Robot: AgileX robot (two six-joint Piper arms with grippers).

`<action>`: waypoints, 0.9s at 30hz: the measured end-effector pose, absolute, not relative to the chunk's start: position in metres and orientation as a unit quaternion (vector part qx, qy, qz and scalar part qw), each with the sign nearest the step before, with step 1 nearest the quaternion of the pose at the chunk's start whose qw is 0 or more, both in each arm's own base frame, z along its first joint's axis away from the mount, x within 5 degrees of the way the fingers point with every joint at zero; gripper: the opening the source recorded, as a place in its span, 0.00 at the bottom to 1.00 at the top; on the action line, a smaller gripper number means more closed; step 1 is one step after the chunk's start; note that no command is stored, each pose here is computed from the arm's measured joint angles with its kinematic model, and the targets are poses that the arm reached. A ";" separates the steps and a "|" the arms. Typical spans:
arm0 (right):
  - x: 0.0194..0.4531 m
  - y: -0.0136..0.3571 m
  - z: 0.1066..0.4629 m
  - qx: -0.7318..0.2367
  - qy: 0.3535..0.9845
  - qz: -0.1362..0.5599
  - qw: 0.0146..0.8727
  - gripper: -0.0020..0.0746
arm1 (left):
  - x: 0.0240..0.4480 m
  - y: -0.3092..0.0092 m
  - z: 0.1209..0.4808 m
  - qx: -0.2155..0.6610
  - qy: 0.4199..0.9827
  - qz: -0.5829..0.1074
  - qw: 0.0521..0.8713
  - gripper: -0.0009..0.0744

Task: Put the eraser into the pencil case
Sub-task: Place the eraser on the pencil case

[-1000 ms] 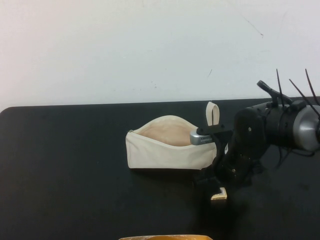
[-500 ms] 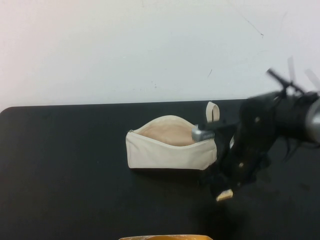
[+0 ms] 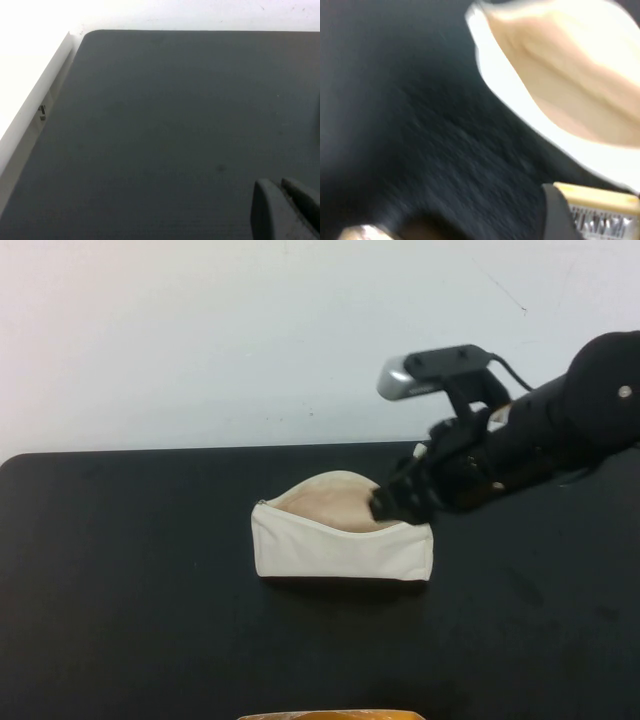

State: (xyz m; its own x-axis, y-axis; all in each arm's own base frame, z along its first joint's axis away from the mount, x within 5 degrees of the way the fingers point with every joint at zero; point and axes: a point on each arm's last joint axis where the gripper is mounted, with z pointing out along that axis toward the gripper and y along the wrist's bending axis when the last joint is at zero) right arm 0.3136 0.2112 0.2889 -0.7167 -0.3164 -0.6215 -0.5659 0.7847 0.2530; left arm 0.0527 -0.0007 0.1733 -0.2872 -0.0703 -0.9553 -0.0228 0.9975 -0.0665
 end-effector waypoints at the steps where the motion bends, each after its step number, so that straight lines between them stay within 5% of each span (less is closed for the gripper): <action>1: 0.317 0.214 0.288 -0.245 0.893 0.229 0.299 0.42 | 0.053 -0.001 0.173 -0.029 0.802 -0.020 0.596 0.01; 15: 0.358 0.237 0.237 -0.208 0.868 0.260 0.367 0.43 | 0.053 -0.001 0.173 -0.029 0.802 -0.020 0.596 0.01; 20: 0.362 0.236 0.236 -0.192 0.867 0.254 0.383 0.54 | 0.053 -0.001 0.173 -0.029 0.802 -0.020 0.596 0.01; 27: 0.360 0.235 0.247 -0.164 0.863 0.278 0.387 0.55 | 0.053 -0.001 0.173 -0.029 0.802 -0.020 0.596 0.01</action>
